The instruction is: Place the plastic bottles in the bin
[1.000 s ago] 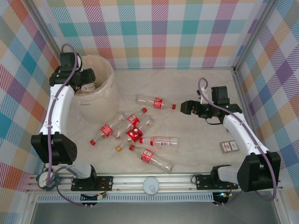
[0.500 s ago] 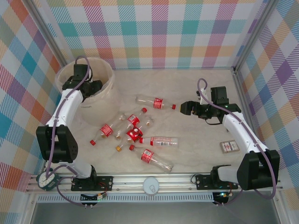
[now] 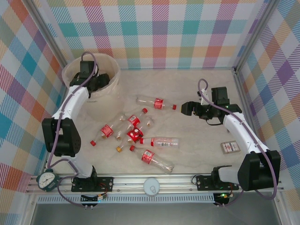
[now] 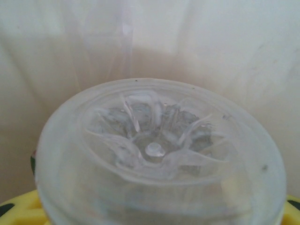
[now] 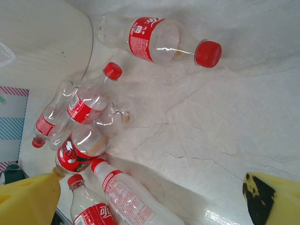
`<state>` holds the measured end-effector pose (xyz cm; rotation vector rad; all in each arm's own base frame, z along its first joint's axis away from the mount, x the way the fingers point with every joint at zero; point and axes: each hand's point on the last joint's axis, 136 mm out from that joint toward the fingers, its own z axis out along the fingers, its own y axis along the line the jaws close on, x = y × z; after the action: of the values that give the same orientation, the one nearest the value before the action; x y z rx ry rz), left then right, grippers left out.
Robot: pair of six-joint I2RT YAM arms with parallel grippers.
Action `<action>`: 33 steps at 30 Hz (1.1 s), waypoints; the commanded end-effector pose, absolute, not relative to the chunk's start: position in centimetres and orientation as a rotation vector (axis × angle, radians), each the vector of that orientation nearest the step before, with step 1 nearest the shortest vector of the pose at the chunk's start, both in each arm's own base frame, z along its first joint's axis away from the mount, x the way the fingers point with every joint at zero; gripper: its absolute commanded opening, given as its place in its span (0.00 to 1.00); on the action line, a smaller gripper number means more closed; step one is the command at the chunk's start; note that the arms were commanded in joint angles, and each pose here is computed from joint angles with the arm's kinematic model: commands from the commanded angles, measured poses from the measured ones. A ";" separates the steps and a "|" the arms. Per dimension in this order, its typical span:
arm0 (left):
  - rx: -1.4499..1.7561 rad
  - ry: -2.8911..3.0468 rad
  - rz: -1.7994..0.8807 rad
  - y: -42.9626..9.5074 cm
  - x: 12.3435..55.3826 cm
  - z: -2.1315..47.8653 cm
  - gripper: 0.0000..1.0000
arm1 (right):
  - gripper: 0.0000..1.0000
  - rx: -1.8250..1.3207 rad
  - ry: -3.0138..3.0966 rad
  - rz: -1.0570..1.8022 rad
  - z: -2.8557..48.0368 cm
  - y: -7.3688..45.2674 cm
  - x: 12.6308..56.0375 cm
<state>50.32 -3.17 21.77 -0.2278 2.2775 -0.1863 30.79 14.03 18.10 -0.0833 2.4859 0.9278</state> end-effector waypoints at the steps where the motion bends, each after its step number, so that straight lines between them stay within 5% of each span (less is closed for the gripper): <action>1: -0.185 2.315 -0.280 -7.3 52.9 17.6 0.00 | 0.99 -0.118 2.490 0.894 18.2 13.8 30.6; 10: -0.143 2.309 -0.297 -9.4 55.2 18.4 0.02 | 0.99 -0.181 2.515 0.815 17.9 13.4 29.6; 23: -0.020 2.287 -0.271 -8.9 52.4 24.1 0.80 | 0.99 -0.493 2.377 0.843 20.0 16.9 28.3; 33: 0.047 2.177 -0.294 -9.1 49.9 31.8 1.00 | 0.99 -0.773 2.292 0.606 20.0 17.9 30.2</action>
<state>51.57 -8.61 26.16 -0.0045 2.2701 -0.2725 28.51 17.84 19.06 -0.6653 2.3618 0.7194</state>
